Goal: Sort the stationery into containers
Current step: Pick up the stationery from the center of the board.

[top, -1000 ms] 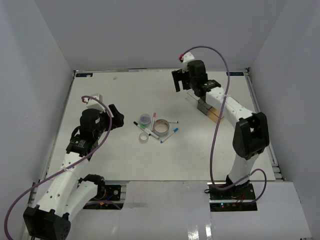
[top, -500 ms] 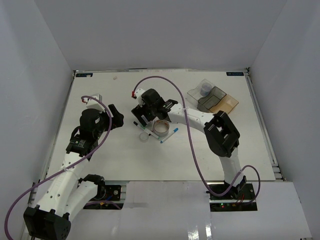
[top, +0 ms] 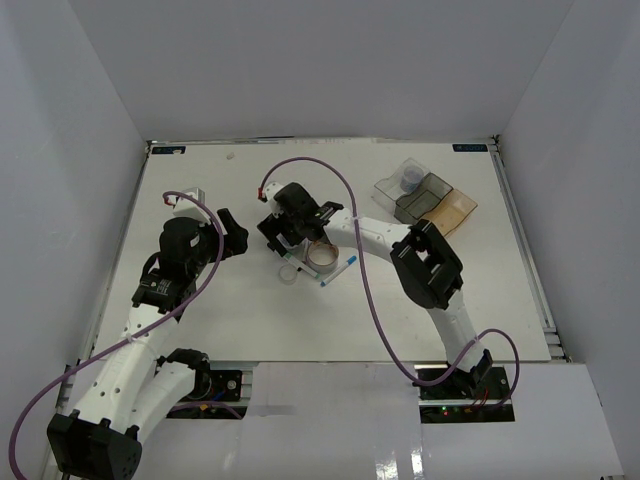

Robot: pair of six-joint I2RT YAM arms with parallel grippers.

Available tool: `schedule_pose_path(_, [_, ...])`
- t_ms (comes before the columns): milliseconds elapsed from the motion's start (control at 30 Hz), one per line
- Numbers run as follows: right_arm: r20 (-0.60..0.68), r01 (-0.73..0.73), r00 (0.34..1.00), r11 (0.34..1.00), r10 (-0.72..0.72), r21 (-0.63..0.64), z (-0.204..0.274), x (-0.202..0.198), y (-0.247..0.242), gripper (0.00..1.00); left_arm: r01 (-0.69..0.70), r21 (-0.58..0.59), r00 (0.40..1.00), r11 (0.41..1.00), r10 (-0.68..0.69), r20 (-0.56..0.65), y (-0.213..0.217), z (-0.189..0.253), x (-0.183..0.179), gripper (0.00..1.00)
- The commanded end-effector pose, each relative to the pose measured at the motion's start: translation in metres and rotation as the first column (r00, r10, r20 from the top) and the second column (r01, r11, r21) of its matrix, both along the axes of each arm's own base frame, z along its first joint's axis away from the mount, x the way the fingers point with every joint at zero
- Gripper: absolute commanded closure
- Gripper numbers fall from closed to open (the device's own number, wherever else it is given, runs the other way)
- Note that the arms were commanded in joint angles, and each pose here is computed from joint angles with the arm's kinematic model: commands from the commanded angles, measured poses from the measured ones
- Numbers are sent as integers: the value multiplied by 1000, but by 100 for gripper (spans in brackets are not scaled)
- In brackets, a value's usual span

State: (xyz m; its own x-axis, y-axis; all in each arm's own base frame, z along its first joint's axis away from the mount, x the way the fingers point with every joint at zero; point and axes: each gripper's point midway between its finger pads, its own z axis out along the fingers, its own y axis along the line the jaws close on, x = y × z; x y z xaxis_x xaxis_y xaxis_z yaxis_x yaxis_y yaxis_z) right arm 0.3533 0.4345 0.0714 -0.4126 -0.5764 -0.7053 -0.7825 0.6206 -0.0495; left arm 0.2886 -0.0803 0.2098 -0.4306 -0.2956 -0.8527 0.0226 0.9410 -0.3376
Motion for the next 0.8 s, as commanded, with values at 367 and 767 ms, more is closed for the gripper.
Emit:
schedule_pose_path(367, [72,44,996,999,-43,-13,7,18,3,38,11,-9,1000,1000,-11,11,-2,2,-1,2])
schedule_pose_path(767, [219,149,963,988,-156,49,87,52,-37,54,13,-11,1000,1000,-13,9,-2,2,-1,2])
